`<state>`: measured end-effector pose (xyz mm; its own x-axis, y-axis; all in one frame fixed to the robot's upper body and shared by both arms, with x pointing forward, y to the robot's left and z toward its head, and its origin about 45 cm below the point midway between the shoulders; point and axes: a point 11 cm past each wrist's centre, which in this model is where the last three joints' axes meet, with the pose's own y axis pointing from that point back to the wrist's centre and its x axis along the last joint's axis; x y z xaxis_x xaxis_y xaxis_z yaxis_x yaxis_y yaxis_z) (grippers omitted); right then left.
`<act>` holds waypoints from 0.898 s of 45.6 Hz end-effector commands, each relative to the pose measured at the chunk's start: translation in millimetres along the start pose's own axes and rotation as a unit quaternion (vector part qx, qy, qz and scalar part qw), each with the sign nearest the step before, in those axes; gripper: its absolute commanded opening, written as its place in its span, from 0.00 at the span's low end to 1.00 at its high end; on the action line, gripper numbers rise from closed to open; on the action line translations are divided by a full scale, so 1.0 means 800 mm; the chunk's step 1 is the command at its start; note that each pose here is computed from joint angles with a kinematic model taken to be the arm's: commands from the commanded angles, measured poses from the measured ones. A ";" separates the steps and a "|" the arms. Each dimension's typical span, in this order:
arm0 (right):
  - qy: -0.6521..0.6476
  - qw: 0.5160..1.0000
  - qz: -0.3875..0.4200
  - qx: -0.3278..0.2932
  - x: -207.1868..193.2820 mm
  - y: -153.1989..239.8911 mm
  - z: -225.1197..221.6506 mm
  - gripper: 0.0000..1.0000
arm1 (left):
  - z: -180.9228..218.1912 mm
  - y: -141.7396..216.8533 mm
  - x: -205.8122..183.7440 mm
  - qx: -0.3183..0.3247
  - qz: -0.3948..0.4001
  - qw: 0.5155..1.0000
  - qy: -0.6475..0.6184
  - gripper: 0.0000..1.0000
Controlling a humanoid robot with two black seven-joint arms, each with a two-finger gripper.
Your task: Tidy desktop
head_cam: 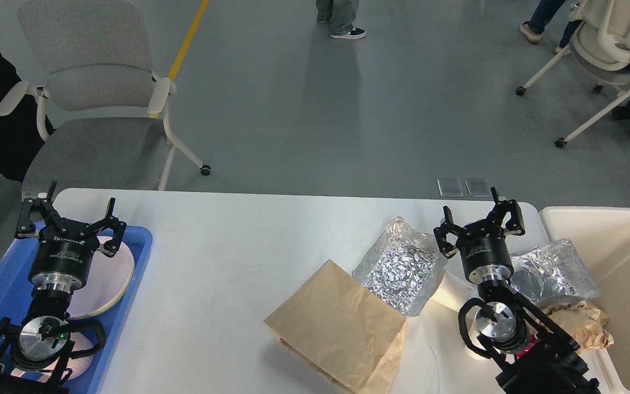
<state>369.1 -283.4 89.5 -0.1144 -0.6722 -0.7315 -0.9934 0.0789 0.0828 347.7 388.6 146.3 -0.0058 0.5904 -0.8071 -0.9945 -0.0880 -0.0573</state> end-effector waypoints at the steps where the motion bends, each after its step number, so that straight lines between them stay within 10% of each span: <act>1: 0.000 1.000 0.000 -0.001 0.001 0.001 0.000 1.00 | -0.005 0.001 -0.001 0.000 -0.001 1.000 0.005 0.96; 41: 0.000 1.000 0.000 0.000 0.000 0.000 0.000 1.00 | -0.052 0.004 -0.013 -0.005 -0.019 0.999 0.038 0.96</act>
<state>369.0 -283.8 89.2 -0.1154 -0.6729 -0.7306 -0.9933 0.0796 0.0837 350.5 347.9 129.5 0.0364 0.5355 -0.8437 -0.9963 -0.0464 -0.0725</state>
